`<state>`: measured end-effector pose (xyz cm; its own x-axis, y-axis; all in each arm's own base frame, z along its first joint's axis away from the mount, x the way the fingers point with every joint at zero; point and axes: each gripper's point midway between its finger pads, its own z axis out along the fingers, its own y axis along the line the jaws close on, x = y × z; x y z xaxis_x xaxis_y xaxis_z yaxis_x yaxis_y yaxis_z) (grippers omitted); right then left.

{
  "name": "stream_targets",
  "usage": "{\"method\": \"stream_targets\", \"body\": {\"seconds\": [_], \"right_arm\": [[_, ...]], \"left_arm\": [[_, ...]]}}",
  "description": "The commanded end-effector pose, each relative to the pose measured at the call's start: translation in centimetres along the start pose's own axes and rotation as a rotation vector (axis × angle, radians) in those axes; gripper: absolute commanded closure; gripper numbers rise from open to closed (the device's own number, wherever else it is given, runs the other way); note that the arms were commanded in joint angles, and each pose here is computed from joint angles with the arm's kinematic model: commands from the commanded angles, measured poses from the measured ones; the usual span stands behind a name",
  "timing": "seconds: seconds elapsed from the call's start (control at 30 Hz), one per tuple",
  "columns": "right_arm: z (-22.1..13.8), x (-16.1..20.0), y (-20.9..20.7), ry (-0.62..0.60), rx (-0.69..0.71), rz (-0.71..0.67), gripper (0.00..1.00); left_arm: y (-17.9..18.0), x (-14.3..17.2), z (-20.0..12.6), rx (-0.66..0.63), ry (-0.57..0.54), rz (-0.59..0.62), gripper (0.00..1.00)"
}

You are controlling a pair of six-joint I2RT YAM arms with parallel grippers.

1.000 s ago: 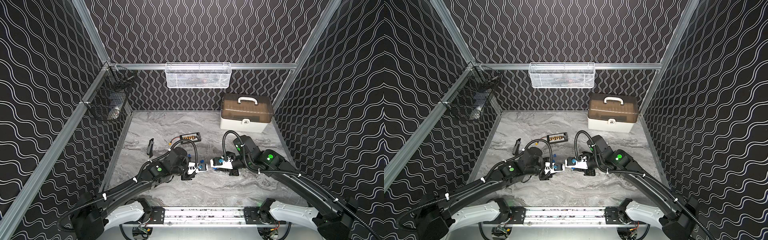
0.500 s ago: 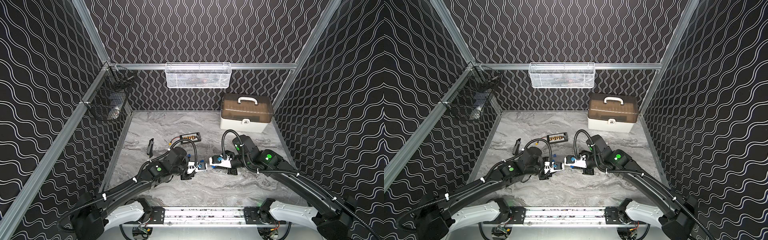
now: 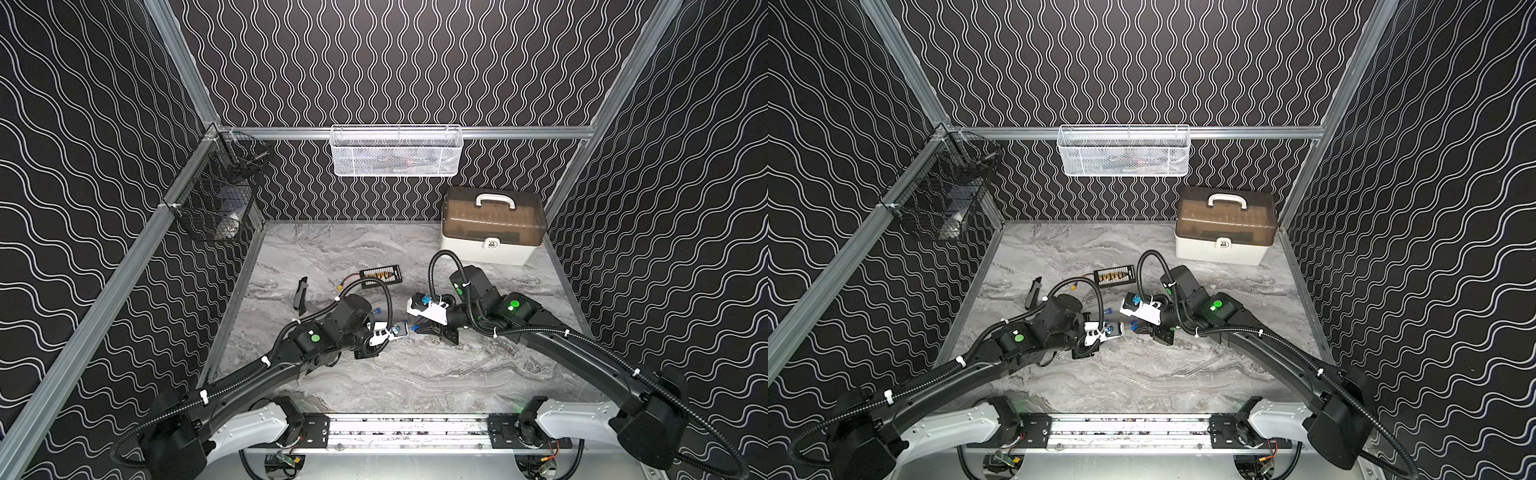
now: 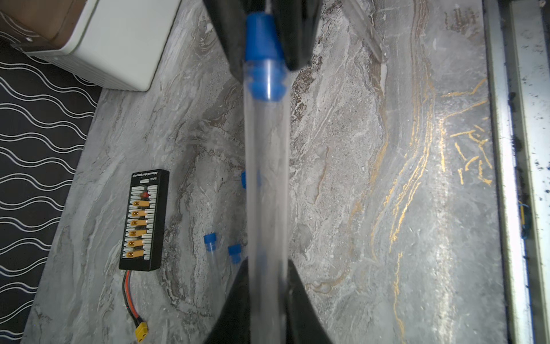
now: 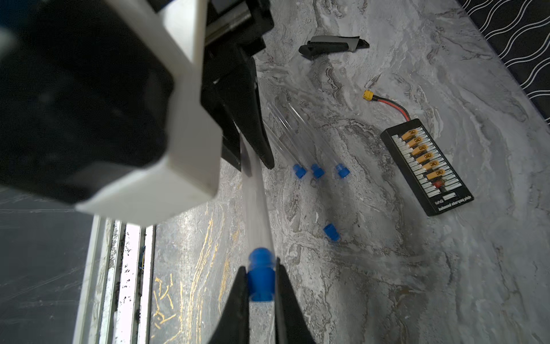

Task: Insert stoppers into test tubes
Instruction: Insert the stopper into the test tube, then place the test tube at the center of the board.

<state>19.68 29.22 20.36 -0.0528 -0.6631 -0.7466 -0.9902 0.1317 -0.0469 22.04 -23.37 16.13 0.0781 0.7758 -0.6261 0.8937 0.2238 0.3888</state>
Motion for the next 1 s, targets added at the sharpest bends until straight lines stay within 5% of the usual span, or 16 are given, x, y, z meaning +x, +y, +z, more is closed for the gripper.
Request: {"method": "stream_targets", "body": {"seconds": [0.0,0.23,0.4,0.53,0.63,0.83,0.97], "right_arm": [[0.1,-3.9,0.5,-0.165,-0.064,-0.01,0.94],[0.0,-4.2,1.1,-0.168,-0.109,-0.001,0.87],[-3.3,-4.6,0.2,-0.193,-0.056,0.037,0.47],[-8.5,-5.8,-0.5,-0.277,-0.101,0.178,0.33],[-10.7,-5.8,-0.4,-0.324,-0.166,0.319,0.31],[-8.7,-1.1,-6.9,-0.337,0.156,0.718,0.31],[-6.8,-0.3,-6.8,-0.319,0.08,0.78,0.34]], "left_arm": [[2.4,-7.4,-1.9,-0.079,-0.309,0.09,1.0],[2.3,-7.1,-1.8,-0.077,-0.298,0.102,1.0],[1.8,-4.1,-0.7,-0.072,-0.176,0.122,1.0],[1.8,-0.9,-0.5,-0.037,-0.08,0.073,1.0],[2.5,2.5,-0.2,-0.005,-0.001,-0.019,1.0],[4.5,9.1,1.2,0.085,0.204,-0.239,1.0],[6.6,11.4,2.4,0.095,0.275,-0.306,1.0]]}}
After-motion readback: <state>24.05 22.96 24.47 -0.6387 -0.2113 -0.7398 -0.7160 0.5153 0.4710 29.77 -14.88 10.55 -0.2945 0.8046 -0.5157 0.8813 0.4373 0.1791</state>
